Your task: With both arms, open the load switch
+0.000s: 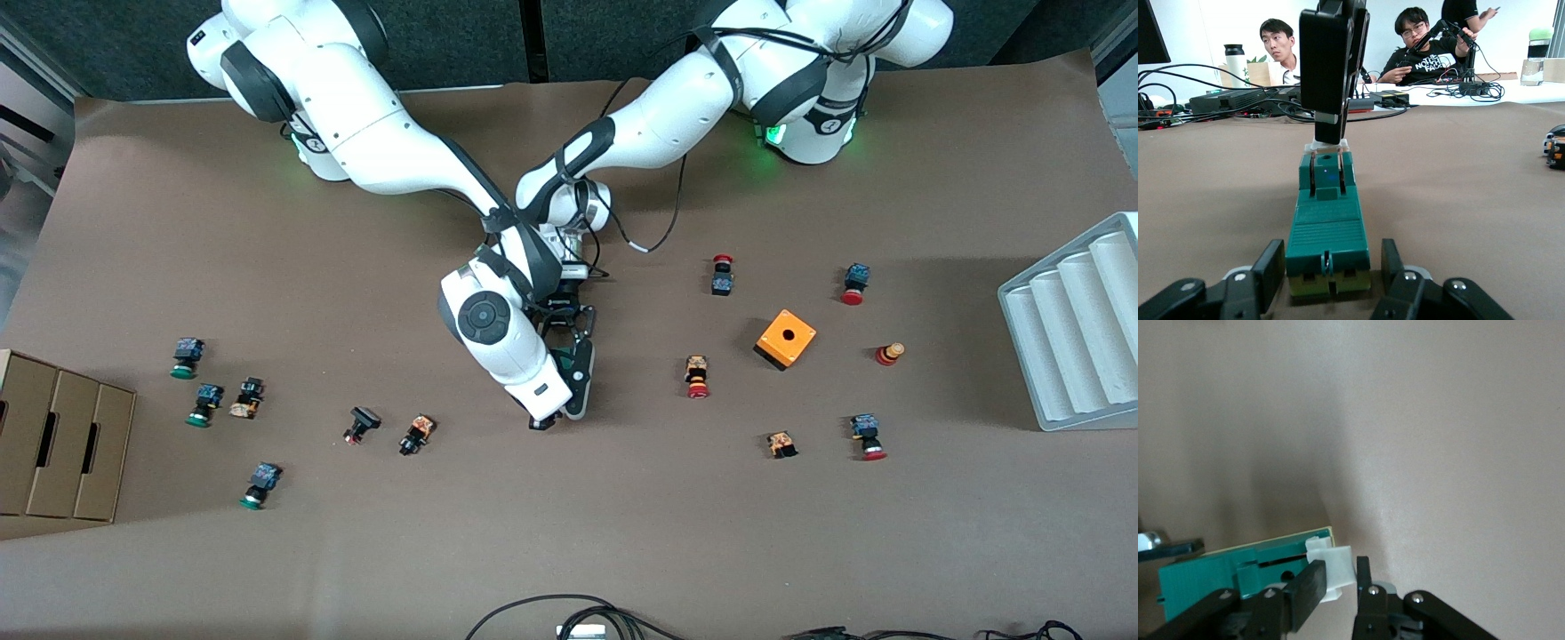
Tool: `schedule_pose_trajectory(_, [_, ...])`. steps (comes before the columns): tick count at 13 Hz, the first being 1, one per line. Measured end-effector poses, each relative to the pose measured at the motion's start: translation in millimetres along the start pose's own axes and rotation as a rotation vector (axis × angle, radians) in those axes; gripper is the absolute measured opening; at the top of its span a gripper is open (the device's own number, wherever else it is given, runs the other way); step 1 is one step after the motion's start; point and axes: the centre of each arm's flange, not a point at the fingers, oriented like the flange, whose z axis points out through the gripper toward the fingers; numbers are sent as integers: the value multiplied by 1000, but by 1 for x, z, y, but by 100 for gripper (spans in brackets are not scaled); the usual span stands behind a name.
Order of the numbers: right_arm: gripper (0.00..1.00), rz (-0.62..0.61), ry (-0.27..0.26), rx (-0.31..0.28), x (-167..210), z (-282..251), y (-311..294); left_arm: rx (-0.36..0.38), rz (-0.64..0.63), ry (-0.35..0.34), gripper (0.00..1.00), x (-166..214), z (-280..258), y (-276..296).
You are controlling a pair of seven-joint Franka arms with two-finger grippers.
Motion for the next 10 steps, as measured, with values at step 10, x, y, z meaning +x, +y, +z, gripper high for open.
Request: schedule_pose_trajectory(10, [27,4,-3,10,1,-13,-5,29,-17,-8,66,1,-1,4])
